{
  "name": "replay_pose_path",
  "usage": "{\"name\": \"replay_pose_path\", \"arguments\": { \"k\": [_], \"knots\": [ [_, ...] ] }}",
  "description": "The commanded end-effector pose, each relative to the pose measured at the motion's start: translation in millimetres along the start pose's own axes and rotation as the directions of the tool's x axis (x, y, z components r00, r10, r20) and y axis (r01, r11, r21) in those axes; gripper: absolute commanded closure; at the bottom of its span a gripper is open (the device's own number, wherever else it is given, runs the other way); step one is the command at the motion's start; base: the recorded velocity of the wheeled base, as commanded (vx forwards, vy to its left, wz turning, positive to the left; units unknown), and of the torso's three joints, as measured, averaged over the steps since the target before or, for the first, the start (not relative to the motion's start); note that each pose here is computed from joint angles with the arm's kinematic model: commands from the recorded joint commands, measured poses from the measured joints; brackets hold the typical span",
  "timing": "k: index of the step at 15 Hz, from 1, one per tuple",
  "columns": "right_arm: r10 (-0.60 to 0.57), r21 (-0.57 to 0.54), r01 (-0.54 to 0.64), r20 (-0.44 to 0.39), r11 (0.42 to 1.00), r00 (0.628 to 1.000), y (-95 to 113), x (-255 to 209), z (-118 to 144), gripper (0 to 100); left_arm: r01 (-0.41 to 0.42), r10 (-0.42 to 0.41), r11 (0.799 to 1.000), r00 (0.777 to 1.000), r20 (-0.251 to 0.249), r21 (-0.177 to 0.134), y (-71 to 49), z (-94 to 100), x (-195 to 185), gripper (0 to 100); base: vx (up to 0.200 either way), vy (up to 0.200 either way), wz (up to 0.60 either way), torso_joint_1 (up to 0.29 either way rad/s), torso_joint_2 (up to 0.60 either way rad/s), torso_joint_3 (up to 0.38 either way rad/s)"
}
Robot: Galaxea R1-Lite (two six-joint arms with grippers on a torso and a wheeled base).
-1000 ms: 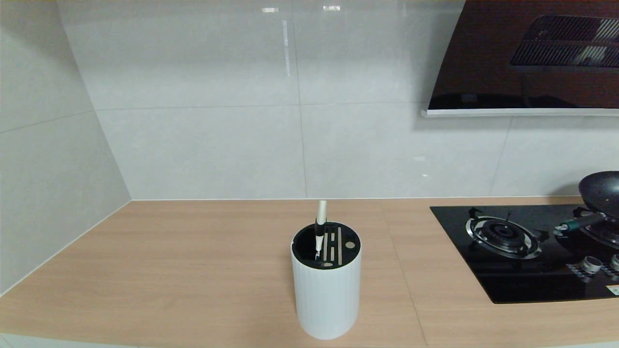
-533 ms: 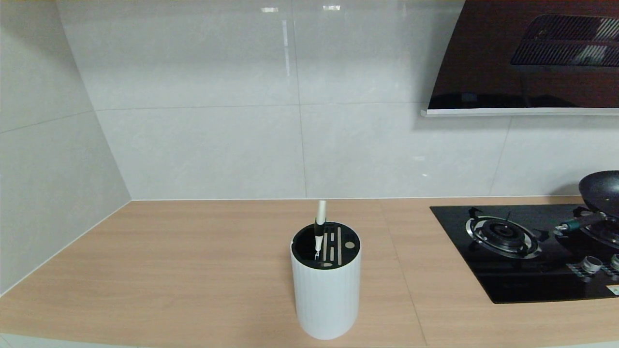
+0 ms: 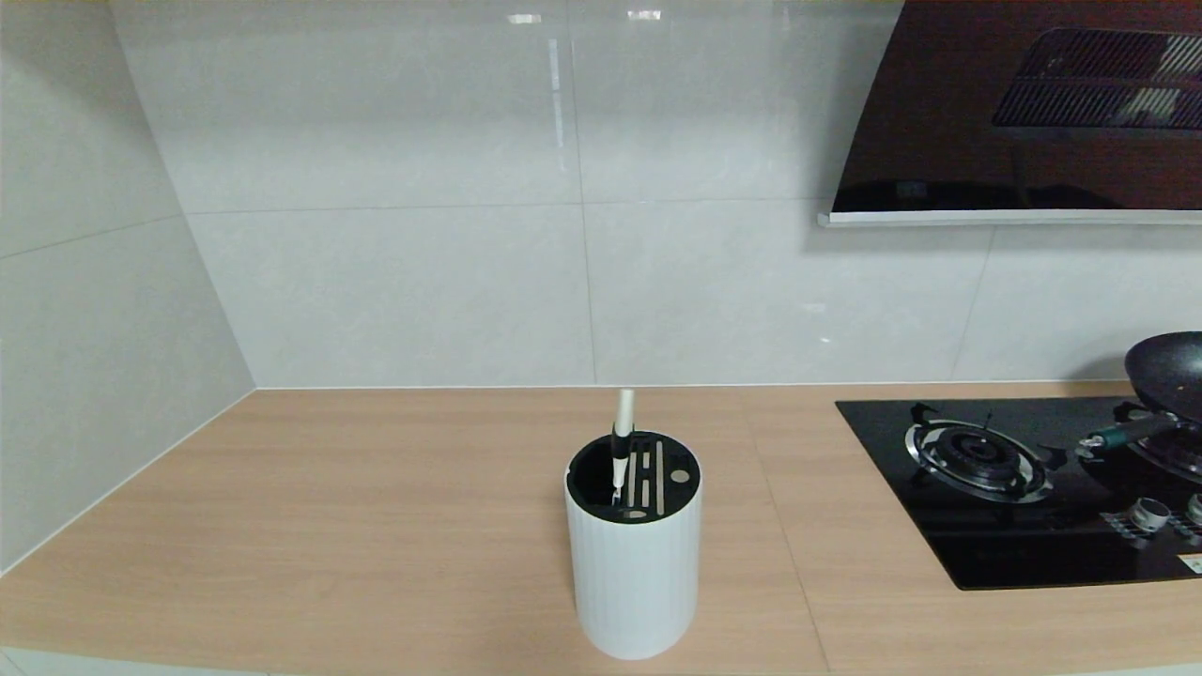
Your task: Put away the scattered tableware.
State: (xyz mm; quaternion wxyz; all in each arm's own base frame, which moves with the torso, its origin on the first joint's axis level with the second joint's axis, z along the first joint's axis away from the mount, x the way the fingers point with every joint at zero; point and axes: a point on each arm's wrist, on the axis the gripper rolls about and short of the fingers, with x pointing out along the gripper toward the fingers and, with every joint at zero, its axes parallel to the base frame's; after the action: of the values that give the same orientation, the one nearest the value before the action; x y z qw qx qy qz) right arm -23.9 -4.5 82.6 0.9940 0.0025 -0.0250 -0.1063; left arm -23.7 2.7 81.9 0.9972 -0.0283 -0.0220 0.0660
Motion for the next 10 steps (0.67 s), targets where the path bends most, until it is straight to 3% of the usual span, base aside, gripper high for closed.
{"name": "replay_pose_path", "arguments": {
  "k": [1, 2, 3, 5, 6, 8, 10],
  "knots": [
    [0.084, -0.001, -0.084, -0.01, 0.996, 0.996, 1.9, 0.5, -2.7, 0, 0.067, -0.067, 0.998, 0.998, -0.013, 0.001, -1.5, -3.3, 0.5, 0, 0.0, 0.0, 0.0, 0.0, 0.0, 0.0],
    [0.171, -0.004, -0.171, -0.026, 0.985, 0.985, 3.9, 0.2, -4.3, 0, 0.082, -0.082, 0.997, 0.997, -0.014, 0.008, -1.7, -3.4, 0.4, 0, 0.0, 0.0, 0.0, 0.0, 0.0, 0.0],
    [0.244, -0.008, -0.245, -0.073, 0.97, 0.967, 5.5, -0.5, -8.6, 0, 0.102, -0.101, 0.993, 0.995, -0.028, 0.053, -2.0, -4.6, 0.4, 0, 0.0, 0.0, 0.0, 0.0, 0.0, 0.0],
    [0.244, -0.005, -0.245, -0.055, 0.97, 0.968, 5.4, -0.2, -7.3, 0, 0.155, -0.148, 0.977, 0.987, -0.058, 0.144, -2.9, -7.5, 0.2, 0, 0.0, 0.0, 0.0, 0.0, 0.0, 0.0],
    [0.242, -0.006, -0.243, -0.055, 0.97, 0.969, 5.3, -0.2, -7.3, 0, 0.175, -0.168, 0.97, 0.984, -0.057, 0.17, -3.4, -7.4, 0.1, 0, 0.0, 0.0, 0.0, 0.0, 0.0, 0.0],
    [0.242, -0.006, -0.243, -0.055, 0.97, 0.969, 5.3, -0.2, -7.3, 0, 0.183, -0.177, 0.973, 0.983, -0.058, 0.142, -3.6, -7.4, 0.1, 0, 0.0, 0.0, 0.0, 0.0, 0.0, 0.0],
    [0.242, -0.006, -0.243, -0.055, 0.97, 0.969, 5.3, -0.2, -7.3, 0, 0.183, -0.177, 0.973, 0.983, -0.058, 0.139, -3.6, -7.4, 0.1, 0, 0.0, 0.0, 0.0, 0.0, 0.0, 0.0]
  ]
}}
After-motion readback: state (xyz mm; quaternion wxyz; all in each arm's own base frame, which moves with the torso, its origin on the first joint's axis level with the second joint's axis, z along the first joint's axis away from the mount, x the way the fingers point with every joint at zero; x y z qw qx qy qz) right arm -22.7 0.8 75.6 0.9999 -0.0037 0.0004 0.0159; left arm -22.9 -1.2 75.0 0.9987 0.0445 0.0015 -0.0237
